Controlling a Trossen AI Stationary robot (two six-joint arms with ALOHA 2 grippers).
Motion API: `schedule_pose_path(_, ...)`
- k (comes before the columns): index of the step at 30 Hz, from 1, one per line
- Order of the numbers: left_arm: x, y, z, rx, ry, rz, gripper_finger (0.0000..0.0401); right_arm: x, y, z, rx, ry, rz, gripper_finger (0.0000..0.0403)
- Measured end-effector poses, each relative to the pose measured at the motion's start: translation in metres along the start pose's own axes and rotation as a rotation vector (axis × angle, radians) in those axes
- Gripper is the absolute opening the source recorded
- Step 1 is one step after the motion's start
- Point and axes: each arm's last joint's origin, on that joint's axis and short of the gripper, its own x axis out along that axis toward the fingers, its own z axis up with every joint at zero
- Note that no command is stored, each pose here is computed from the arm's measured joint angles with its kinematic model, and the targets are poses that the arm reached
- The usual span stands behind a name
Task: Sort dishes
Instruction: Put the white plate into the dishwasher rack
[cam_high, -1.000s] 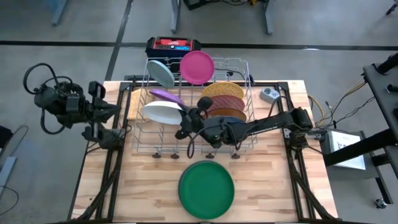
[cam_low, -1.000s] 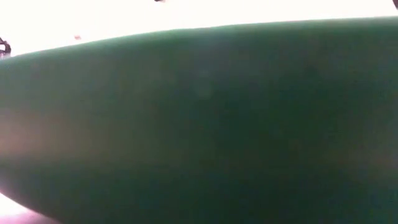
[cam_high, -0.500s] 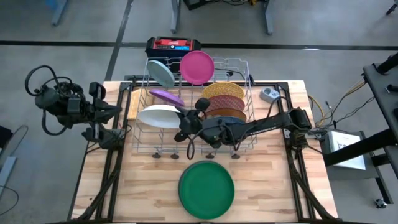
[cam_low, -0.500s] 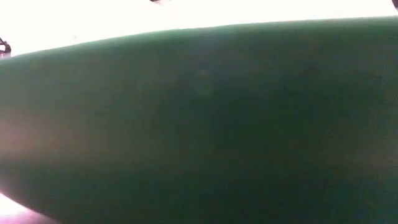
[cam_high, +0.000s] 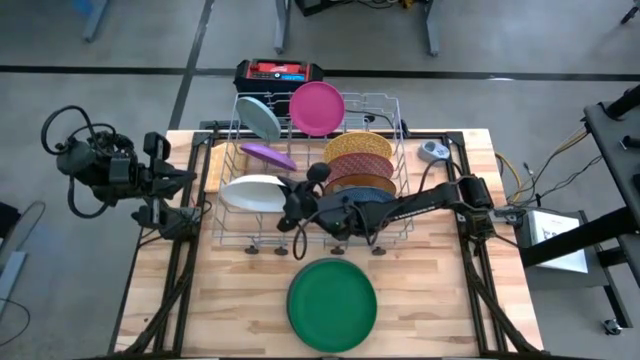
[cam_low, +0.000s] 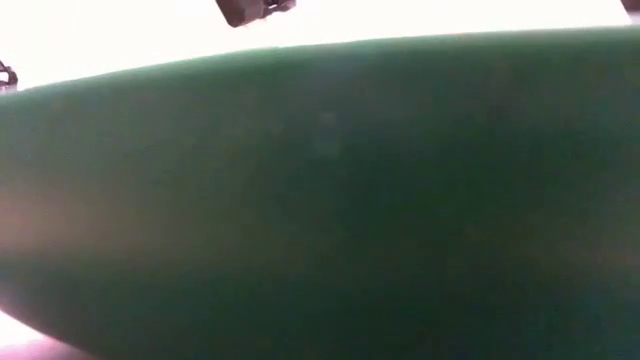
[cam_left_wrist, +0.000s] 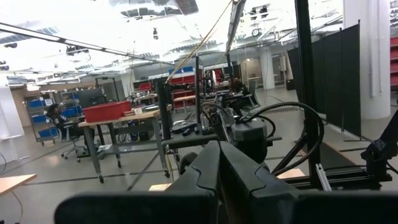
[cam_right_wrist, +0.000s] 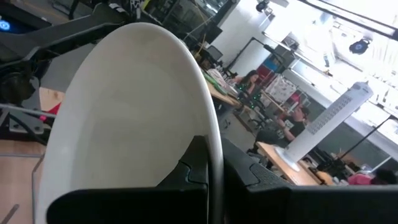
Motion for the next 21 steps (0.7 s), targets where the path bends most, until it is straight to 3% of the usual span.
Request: schedule_pose_path(21, 0.0, -0.001, -0.002, 0.009, 0.015, -0.006, 0.0, 0.002, 0.008, -0.013, 0.071, 0.067, 0.106, 0.0)
